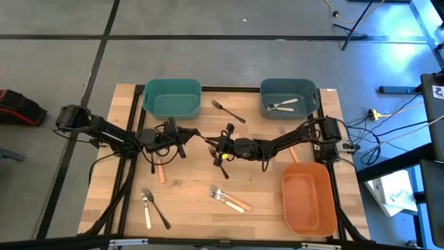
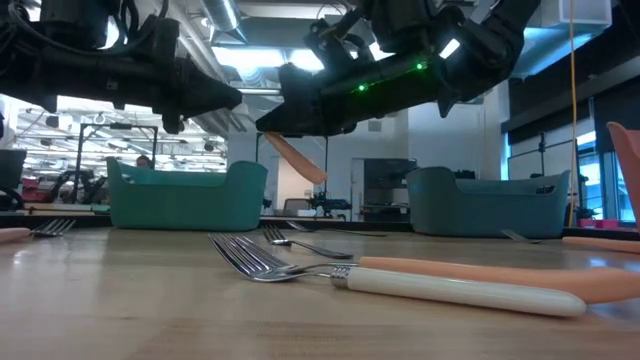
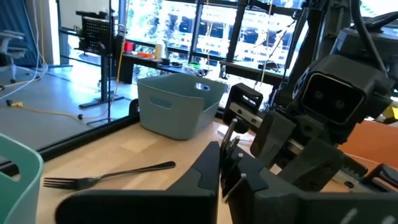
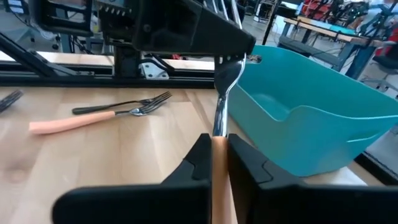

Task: Sort silverware by color (type)
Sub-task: Put the browm fork into the green bin

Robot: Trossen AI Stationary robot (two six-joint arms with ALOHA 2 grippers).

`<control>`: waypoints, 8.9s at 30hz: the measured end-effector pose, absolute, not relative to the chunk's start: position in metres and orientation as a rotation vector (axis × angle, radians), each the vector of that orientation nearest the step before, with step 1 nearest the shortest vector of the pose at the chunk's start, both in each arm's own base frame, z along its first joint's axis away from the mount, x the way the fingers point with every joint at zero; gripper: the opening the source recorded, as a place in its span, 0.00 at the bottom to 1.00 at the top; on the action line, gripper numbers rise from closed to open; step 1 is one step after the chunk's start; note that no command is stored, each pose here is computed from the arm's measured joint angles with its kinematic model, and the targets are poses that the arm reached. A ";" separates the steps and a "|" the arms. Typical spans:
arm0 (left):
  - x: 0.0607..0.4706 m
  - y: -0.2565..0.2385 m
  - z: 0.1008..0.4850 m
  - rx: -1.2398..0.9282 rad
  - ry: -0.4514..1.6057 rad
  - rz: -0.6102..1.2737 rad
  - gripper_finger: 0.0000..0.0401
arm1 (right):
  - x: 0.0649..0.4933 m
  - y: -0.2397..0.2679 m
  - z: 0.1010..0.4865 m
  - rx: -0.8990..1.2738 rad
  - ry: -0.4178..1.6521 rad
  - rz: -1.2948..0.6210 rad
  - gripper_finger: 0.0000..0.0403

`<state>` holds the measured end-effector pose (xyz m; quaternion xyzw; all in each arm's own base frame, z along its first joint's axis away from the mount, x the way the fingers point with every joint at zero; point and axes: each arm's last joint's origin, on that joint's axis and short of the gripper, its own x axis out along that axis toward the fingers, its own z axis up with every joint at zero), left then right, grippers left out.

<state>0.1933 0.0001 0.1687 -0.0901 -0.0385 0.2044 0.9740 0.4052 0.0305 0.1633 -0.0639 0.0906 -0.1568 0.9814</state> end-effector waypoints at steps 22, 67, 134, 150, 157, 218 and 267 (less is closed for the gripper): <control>0.193 0.000 0.166 -0.149 -0.044 0.412 0.01 | 0.335 0.022 0.232 -0.140 0.595 -0.440 0.34; 0.170 0.061 0.257 0.180 0.070 1.083 0.01 | 0.198 -0.122 0.258 0.295 0.971 -1.029 0.34; 0.174 0.051 0.230 -0.082 0.334 0.279 0.26 | 0.221 -0.094 0.267 0.209 0.857 -0.849 0.34; 0.177 0.002 0.222 -0.278 0.418 0.153 0.26 | 0.278 -0.001 0.268 -0.085 0.648 -0.434 0.34; 0.163 -0.019 0.214 -0.450 0.691 0.187 0.26 | 0.307 0.022 0.247 -0.177 0.609 -0.335 0.34; 0.141 -0.053 0.134 -0.832 1.248 0.808 0.26 | 0.374 0.031 0.173 -0.084 0.422 -0.243 0.34; 0.204 0.030 0.287 0.034 1.069 0.640 0.13 | 0.374 0.031 0.172 -0.087 0.430 -0.243 0.34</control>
